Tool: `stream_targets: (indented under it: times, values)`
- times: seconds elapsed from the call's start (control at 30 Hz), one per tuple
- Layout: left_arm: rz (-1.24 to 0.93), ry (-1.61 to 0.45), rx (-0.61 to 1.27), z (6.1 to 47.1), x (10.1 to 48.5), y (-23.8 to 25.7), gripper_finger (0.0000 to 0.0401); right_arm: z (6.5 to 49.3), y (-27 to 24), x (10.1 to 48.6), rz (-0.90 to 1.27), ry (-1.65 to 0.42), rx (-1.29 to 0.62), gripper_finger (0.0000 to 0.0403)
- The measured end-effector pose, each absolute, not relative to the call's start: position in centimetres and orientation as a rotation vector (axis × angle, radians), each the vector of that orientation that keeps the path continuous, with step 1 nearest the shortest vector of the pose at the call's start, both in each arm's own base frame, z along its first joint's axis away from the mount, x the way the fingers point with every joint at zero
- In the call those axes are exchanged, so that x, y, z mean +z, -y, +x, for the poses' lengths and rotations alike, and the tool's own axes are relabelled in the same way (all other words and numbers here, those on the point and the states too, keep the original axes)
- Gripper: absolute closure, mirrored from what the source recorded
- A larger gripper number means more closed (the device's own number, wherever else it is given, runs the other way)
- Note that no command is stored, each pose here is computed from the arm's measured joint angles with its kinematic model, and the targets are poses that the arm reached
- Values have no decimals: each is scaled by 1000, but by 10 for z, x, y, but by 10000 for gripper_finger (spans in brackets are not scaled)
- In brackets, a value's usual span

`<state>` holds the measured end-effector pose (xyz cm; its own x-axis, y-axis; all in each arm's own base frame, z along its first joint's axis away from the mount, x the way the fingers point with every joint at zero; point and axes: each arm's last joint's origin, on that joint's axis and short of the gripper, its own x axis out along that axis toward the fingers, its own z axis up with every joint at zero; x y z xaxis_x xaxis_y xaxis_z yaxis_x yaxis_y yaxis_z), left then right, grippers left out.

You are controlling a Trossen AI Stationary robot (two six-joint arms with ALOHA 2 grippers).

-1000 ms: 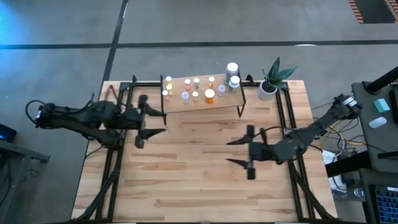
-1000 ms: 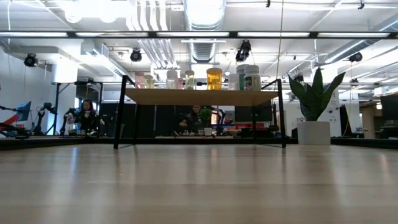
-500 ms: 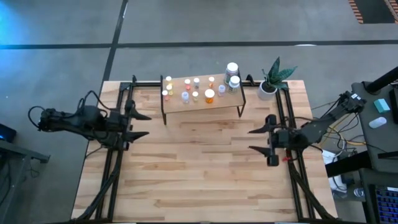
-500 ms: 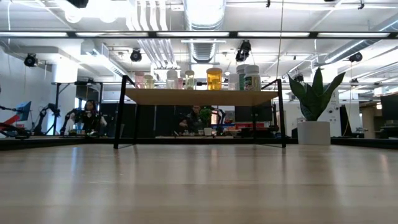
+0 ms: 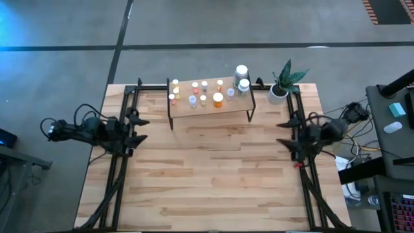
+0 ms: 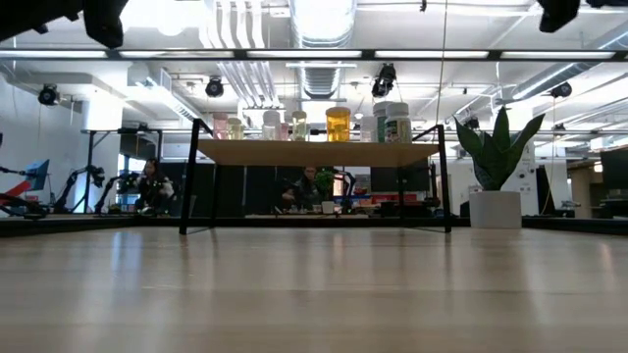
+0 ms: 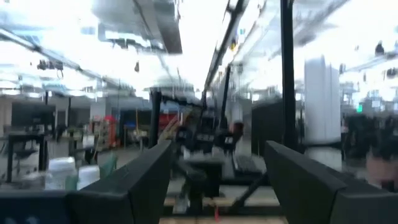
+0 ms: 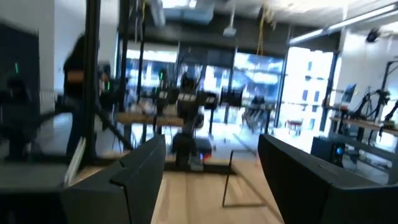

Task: Pick and place medicine bottles onto shelf by color
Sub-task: Return to Home Position

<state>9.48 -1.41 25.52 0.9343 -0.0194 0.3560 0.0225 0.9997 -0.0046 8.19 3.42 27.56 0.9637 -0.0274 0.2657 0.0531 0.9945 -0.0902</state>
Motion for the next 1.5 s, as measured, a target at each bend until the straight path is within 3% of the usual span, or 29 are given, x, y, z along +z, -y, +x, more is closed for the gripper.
stream_targets:
  times: [0.3,0.47,0.6,0.87,1.1,1.23,1.43,1.5]
  values:
    - [-36,534,-15,68,260,9,162,65,-23,250,-98,343,-68,156]
    - [-22,481,-42,73,255,11,162,69,-25,244,-119,319,-81,156]
    - [5,327,-48,84,234,13,162,73,-28,234,-113,288,-65,162]
    - [6,254,-59,94,191,15,162,86,-36,182,-96,121,-30,205]
    - [-20,182,-78,97,184,16,166,87,-38,172,-50,43,-8,265]
    - [-11,171,-110,97,183,17,208,88,-38,171,-60,38,-3,311]
    - [1,81,-114,98,174,17,365,88,-37,171,-69,32,-44,385]
    - [-2,72,-115,98,173,17,389,88,-34,171,-90,23,-132,390]
